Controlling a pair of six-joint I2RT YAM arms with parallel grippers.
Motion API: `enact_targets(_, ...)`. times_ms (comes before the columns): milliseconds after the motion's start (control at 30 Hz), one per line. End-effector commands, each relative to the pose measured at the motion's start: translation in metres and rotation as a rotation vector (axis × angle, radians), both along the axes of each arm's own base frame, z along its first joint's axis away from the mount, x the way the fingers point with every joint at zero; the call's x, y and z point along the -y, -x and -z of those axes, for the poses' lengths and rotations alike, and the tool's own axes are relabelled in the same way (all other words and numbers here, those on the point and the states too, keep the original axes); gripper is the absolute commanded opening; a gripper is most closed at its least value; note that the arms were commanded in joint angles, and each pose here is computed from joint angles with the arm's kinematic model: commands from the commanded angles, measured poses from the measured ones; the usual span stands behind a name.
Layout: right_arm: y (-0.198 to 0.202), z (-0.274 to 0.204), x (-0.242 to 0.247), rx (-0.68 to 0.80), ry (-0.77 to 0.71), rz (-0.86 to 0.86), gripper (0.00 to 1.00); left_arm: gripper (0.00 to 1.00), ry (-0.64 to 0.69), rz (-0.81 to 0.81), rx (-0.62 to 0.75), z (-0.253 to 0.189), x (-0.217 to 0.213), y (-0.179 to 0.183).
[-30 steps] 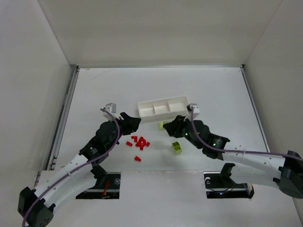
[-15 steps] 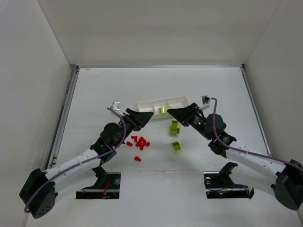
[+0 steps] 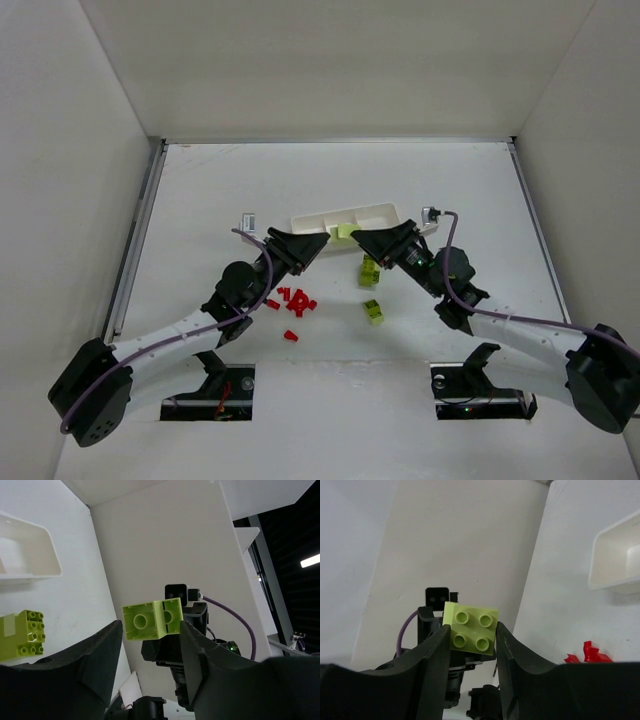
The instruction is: Sort the legos into containers by color
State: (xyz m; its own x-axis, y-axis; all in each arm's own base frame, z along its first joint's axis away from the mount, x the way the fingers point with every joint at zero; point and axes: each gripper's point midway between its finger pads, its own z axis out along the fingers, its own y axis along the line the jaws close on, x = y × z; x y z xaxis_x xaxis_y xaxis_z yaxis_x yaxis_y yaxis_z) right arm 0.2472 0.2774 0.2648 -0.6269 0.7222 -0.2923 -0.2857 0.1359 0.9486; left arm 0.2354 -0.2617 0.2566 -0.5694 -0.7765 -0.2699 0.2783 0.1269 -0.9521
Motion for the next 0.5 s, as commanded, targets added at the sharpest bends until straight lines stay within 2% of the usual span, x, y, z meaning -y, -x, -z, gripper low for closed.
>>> enact_targets(0,0.006,-0.029,-0.001,0.069,-0.105,-0.025,0.25,0.46,0.075,0.030,0.059,-0.025,0.004,0.006)
enact_targets(467,0.011,-0.032,-0.017,0.056,-0.192,-0.096,0.25,0.43,0.089,0.043,0.072,-0.029,0.015,-0.002)
